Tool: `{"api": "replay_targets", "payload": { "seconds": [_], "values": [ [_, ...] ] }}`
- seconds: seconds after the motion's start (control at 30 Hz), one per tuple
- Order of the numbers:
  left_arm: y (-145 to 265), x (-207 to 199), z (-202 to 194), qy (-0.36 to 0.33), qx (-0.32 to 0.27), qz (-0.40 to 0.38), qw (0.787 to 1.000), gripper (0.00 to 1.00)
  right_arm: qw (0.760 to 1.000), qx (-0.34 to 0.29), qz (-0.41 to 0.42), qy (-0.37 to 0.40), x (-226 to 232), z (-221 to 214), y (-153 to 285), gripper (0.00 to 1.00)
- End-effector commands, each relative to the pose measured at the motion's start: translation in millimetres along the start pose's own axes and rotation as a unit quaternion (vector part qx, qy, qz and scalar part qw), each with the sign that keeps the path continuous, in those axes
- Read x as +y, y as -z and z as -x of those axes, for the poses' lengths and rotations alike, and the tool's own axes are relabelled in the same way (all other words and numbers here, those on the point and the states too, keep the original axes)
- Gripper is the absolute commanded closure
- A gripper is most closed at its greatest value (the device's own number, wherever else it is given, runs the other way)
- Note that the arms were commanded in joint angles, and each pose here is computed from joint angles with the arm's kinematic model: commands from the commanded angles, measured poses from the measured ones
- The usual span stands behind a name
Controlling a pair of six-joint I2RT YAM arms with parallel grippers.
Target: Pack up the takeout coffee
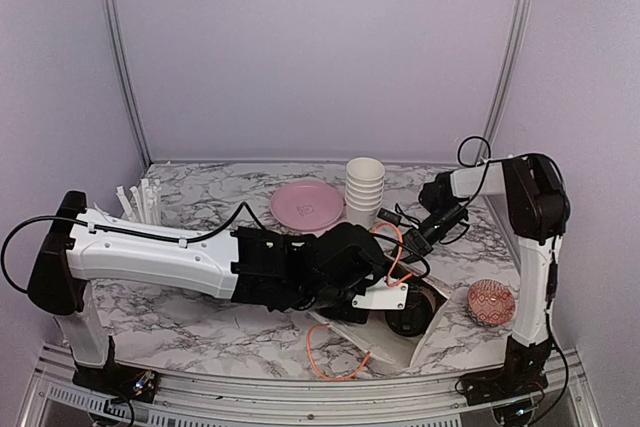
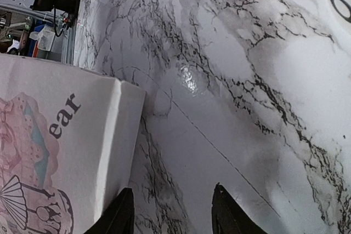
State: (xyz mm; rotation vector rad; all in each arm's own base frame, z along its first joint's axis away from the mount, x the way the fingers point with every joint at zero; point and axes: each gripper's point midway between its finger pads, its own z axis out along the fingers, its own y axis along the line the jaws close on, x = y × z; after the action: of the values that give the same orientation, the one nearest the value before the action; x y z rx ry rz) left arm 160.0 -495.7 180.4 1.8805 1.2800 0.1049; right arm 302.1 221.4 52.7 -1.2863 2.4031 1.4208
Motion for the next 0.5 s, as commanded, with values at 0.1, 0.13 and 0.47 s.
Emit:
{"api": "replay_targets", "payload": {
  "seconds": [0.1,0.13,0.47],
  "values": [
    [-11,4,-13,-0.009,0.018,0.016,1.0,0.44,0.999,-0.005,0.048,0.011,12,8,-11,0.54],
    [-12,4,-13,-0.011,0.019,0.016,1.0,0.44,0.999,-0.005,0.05,0.01,11,8,-11,0.54],
    [0,4,-19,-0.009,0.036,0.006,0.999,0.44,0.995,0.011,0.095,0.012,27,2,-28,0.54]
  ]
}}
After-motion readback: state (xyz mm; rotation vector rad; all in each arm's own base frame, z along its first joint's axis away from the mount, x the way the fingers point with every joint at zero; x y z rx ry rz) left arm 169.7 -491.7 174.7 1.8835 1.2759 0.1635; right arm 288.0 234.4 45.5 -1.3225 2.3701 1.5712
